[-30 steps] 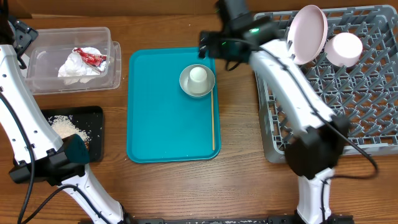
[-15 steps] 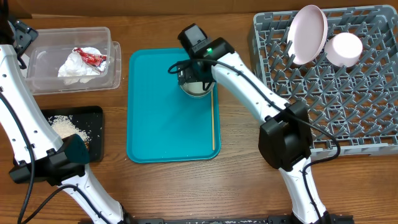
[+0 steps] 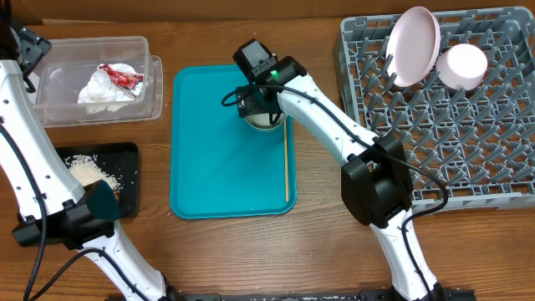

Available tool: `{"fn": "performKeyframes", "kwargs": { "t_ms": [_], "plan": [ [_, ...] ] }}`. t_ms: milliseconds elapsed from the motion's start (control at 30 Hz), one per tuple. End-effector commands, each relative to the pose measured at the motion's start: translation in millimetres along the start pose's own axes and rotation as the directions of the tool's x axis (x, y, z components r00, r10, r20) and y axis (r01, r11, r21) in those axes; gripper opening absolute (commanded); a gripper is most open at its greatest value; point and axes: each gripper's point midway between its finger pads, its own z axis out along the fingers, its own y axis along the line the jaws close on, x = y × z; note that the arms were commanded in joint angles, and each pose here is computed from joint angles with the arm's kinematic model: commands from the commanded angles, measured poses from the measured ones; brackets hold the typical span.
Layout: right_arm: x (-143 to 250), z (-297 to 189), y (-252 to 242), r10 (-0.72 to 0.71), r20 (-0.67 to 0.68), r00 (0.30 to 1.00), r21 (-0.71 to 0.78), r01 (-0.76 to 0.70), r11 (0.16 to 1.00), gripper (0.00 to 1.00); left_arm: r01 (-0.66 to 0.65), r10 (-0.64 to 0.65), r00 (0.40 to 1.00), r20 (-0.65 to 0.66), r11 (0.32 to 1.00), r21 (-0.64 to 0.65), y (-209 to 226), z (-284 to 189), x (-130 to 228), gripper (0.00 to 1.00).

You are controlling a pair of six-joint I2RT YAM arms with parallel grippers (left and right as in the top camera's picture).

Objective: Sort waste into correct bins and load items into the dishwasher
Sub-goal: 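Move the right gripper to the small white cup and grasp it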

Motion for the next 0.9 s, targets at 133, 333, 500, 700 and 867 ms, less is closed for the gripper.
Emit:
{"fn": "performKeyframes", "kwargs": {
  "t_ms": [133, 333, 500, 700, 867],
  "plan": [
    [-2.7, 6.3, -1.4, -0.003, 0.013, 1.000, 0.012, 0.003, 1.000, 0.87, -0.001, 0.001, 1.000, 0.010, 1.000, -0.007, 1.1, -0.7, -1.7, 1.00],
    [-1.1, 7.9, -2.8, -0.004, 0.009, 1.000, 0.019, 0.003, 1.000, 0.86, -0.001, 0.001, 1.000, 0.010, 1.000, -0.007, 1.1, -0.7, -1.7, 1.00],
    [-0.3, 10.6, -10.0, 0.017, 0.017, 1.000, 0.057, -0.018, 0.998, 0.86, -0.001, 0.001, 1.000, 0.010, 1.000, -0.007, 1.1, -0.7, -1.7, 1.00],
    [6.0, 15.5, -12.5, 0.014, -0.001, 1.000, 0.066, -0.014, 0.998, 0.89, -0.001, 0.001, 1.000, 0.010, 1.000, -0.007, 1.1, -0.7, -1.7, 1.00],
    [7.5, 17.4, -13.6, 0.013, -0.003, 1.000, 0.070, -0.013, 0.997, 0.79, -0.001, 0.001, 1.000, 0.010, 1.000, -0.007, 1.0, -0.7, -1.6, 1.00]
  ]
}}
